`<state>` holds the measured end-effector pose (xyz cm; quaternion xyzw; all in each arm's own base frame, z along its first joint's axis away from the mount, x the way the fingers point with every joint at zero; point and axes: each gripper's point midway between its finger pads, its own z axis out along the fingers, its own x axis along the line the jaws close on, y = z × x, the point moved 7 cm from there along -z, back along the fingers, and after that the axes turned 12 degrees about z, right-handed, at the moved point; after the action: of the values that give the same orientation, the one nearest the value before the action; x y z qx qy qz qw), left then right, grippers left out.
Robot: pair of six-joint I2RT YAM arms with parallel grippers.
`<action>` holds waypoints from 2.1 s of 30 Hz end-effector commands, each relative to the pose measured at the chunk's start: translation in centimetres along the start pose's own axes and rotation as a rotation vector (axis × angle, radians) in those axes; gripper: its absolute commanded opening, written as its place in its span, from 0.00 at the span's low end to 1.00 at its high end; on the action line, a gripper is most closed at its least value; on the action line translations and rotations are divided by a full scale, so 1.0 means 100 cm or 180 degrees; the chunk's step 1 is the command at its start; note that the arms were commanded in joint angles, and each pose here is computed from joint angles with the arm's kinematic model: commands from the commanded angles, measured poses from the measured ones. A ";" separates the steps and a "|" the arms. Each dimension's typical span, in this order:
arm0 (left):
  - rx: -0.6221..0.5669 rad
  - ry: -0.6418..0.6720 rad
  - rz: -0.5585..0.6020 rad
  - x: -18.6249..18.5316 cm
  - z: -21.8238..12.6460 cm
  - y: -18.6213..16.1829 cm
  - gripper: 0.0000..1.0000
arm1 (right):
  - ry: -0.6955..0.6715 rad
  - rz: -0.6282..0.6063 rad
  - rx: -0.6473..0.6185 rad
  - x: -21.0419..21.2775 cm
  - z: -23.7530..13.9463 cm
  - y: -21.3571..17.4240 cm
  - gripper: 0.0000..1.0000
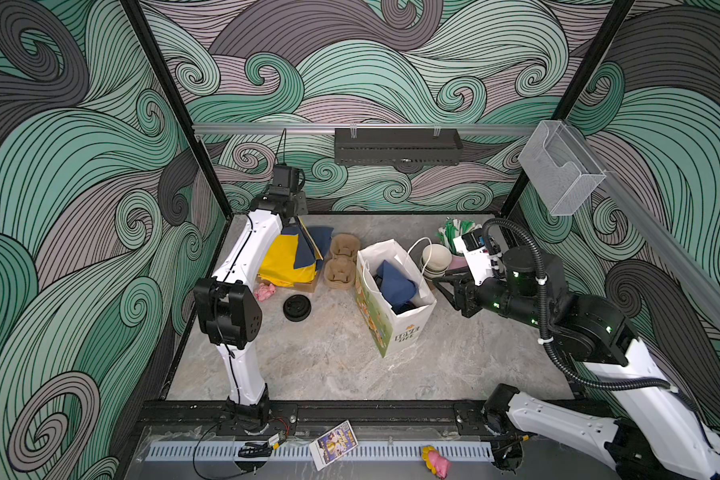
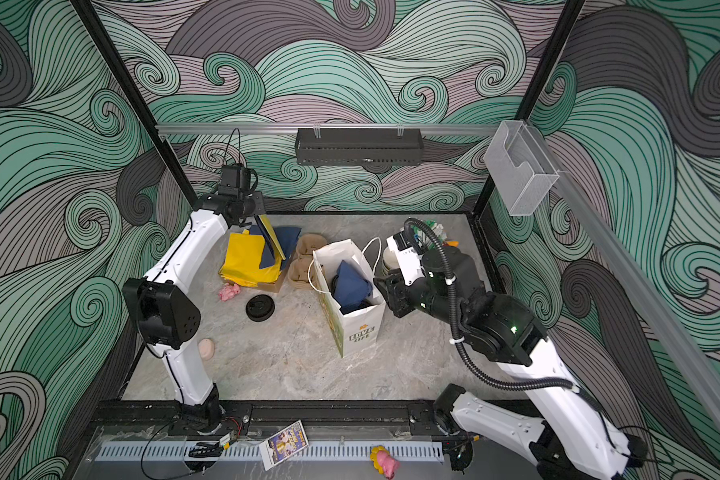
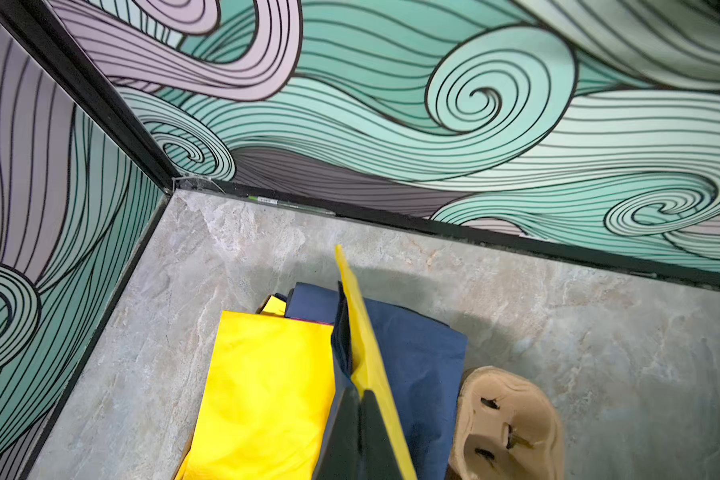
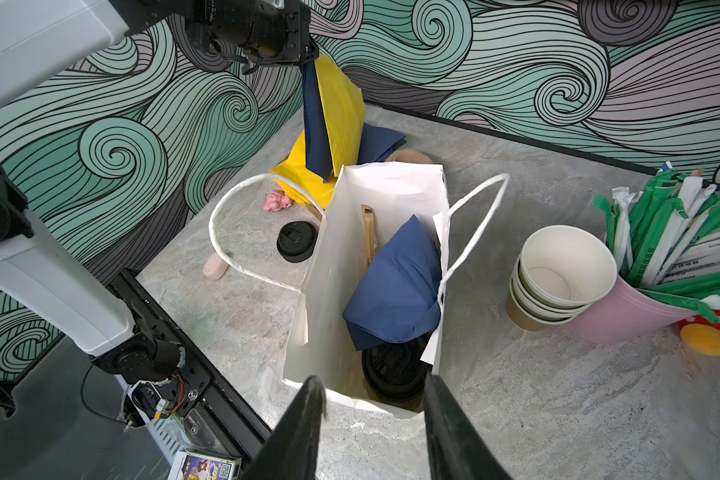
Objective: Pack the takeout coffee
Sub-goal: 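Grasp a blue napkin from the stack with the left gripper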
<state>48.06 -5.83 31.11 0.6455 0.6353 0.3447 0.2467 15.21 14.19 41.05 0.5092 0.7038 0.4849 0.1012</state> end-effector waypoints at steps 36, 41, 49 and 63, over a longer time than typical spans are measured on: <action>0.0341 -0.0765 -0.0192 -0.042 0.090 -0.031 0.45 | 0.0010 0.0009 0.0060 0.003 0.000 0.001 0.42; 0.0277 -0.0211 -0.0269 -0.015 0.071 -0.039 0.54 | 0.0008 0.0011 0.0065 0.002 0.000 0.000 0.42; 0.0264 -0.0131 -0.0924 0.037 0.032 -0.069 0.76 | 0.0022 0.0007 0.0070 0.002 0.000 0.000 0.42; 0.0722 -0.0996 -0.2192 0.023 -0.039 -0.182 0.70 | -0.0011 0.0005 0.0129 -0.001 0.002 -0.008 0.42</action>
<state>33.18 -1.44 19.55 0.4993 0.8009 0.1187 0.3085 15.23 14.24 40.68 0.5120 0.7092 0.4745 0.0986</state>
